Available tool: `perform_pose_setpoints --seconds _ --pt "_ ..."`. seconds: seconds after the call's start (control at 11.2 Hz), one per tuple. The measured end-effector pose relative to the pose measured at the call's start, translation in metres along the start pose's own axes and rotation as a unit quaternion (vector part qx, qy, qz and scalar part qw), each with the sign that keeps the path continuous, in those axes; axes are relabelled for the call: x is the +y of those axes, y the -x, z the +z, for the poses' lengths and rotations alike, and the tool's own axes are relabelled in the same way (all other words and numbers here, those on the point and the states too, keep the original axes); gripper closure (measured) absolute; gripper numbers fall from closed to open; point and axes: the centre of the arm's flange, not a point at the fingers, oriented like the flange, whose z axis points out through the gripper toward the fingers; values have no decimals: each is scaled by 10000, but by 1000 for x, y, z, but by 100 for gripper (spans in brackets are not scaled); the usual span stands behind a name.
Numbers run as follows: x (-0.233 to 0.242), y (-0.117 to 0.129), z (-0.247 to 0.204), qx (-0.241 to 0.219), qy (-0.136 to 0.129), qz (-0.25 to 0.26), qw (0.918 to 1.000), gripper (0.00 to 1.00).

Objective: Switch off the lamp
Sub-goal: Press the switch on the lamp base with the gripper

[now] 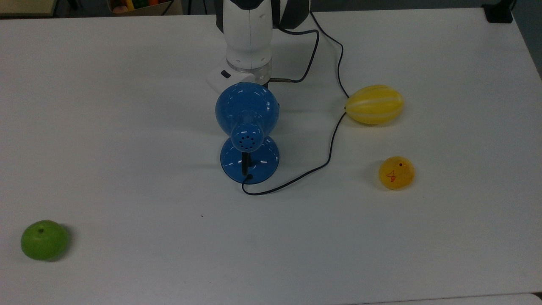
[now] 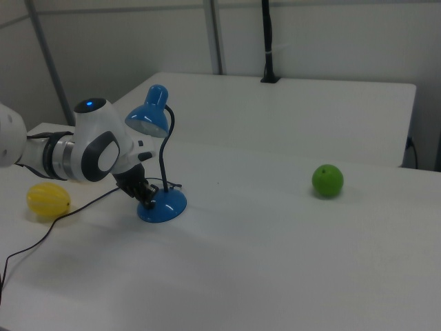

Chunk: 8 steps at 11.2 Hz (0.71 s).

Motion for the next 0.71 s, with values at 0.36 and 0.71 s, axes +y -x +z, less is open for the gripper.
perform_pose_setpoints --seconds 0.36,0.71 --pt "0 1 2 -15 2 -1 10000 99" --pt "1 4 3 -189 36 23 9998 99"
